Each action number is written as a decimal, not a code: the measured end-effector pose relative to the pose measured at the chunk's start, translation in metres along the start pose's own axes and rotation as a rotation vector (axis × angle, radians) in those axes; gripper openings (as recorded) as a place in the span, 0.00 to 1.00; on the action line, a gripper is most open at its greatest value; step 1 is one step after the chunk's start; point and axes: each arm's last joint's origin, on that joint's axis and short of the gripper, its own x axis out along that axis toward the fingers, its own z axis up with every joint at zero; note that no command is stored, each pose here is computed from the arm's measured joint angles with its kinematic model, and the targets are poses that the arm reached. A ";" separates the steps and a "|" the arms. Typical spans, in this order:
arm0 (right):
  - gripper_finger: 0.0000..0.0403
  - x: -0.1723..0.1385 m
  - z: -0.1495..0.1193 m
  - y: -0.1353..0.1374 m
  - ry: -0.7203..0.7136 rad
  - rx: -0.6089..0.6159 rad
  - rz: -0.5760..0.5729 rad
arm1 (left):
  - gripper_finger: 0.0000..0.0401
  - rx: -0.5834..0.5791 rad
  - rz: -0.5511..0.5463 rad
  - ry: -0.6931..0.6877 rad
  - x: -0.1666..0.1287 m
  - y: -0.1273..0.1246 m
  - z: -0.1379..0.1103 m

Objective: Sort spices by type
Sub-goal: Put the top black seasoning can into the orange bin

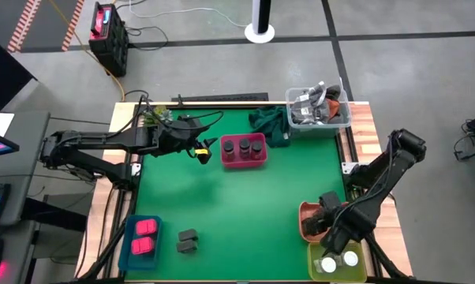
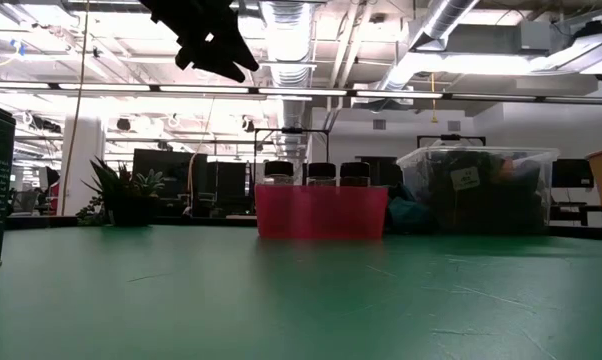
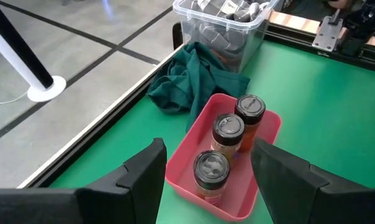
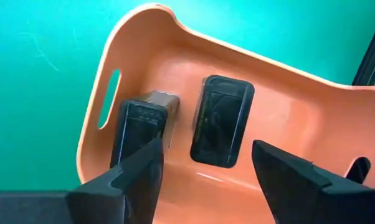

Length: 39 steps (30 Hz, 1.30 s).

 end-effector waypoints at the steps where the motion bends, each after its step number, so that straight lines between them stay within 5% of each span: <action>1: 0.67 -0.002 0.001 -0.001 0.006 0.001 0.009 | 0.55 -0.002 -0.011 0.003 0.000 0.000 0.000; 4: 0.67 -0.013 0.007 -0.008 0.027 0.008 0.043 | 0.55 -0.014 -0.106 0.043 0.000 -0.003 -0.003; 8: 0.67 -0.024 0.021 -0.011 0.053 -0.005 0.088 | 0.55 -0.068 -0.378 0.207 -0.004 -0.009 -0.011; 11: 0.67 -0.034 0.037 -0.005 0.036 -0.080 0.101 | 0.55 -0.128 -0.558 0.375 -0.017 -0.017 -0.011; 13: 0.67 -0.039 0.050 0.004 -0.007 -0.151 0.103 | 0.55 -0.095 -0.586 0.471 -0.031 -0.026 -0.014; 17: 0.67 -0.044 0.083 0.020 -0.112 -0.262 0.084 | 0.54 -0.013 -0.599 0.572 -0.060 -0.048 -0.021; 25: 0.67 -0.055 0.137 0.043 -0.327 -0.348 0.181 | 0.54 -0.155 -0.548 0.702 -0.089 -0.097 -0.046; 33: 0.67 -0.060 0.148 0.050 -0.372 -0.463 0.218 | 0.54 -0.259 -0.473 0.824 -0.086 -0.142 -0.075; 39: 0.67 -0.061 0.143 0.050 -0.395 -0.543 0.209 | 0.54 -0.098 -0.326 0.812 -0.076 -0.175 -0.083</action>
